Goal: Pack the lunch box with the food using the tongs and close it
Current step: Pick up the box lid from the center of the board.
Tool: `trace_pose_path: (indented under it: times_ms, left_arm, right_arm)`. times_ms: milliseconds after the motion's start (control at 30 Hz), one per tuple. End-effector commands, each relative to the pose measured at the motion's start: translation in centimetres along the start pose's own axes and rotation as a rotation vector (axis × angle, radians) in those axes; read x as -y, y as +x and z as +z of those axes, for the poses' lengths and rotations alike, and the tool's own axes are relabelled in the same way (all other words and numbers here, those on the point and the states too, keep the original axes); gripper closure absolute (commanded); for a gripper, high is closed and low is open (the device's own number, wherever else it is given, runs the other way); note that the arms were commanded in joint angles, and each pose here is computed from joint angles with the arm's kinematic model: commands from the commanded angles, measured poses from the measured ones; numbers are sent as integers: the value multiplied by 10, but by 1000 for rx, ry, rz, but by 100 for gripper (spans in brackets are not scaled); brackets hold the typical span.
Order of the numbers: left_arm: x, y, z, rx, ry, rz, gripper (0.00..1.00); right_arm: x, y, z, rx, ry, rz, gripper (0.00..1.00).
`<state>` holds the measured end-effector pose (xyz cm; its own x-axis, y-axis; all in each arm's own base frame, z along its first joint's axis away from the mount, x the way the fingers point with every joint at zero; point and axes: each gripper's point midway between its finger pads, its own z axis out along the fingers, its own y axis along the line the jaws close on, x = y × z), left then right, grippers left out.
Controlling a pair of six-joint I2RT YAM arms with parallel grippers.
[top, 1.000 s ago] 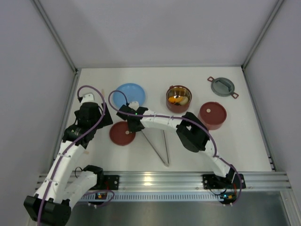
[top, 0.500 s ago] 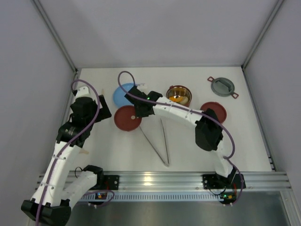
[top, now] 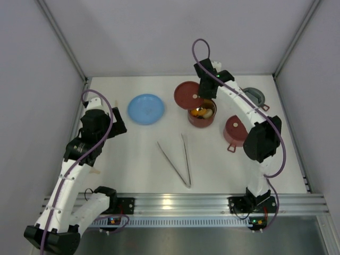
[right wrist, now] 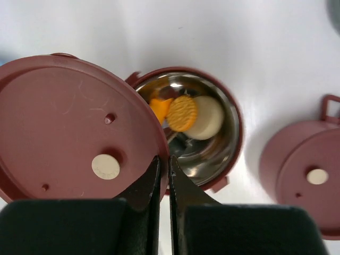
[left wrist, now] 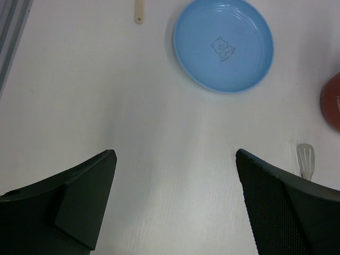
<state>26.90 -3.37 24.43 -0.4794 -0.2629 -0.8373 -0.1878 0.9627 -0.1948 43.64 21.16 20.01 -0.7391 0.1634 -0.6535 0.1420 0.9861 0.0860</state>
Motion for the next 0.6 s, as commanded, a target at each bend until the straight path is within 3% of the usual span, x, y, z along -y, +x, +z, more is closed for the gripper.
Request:
trace_pose_path:
  times_ms: [0, 233, 567]
  left_arm:
    - [8, -18, -1, 54, 34, -8, 1]
    - [9, -7, 8, 35, 40, -5, 1]
    - [10, -3, 16, 24, 42, 0, 1]
  right_arm:
    - [33, -18, -17, 13, 48, -3, 100]
    - [74, -7, 10, -46, 101, 33, 100]
    - [87, 11, 40, -117, 115, 32, 100]
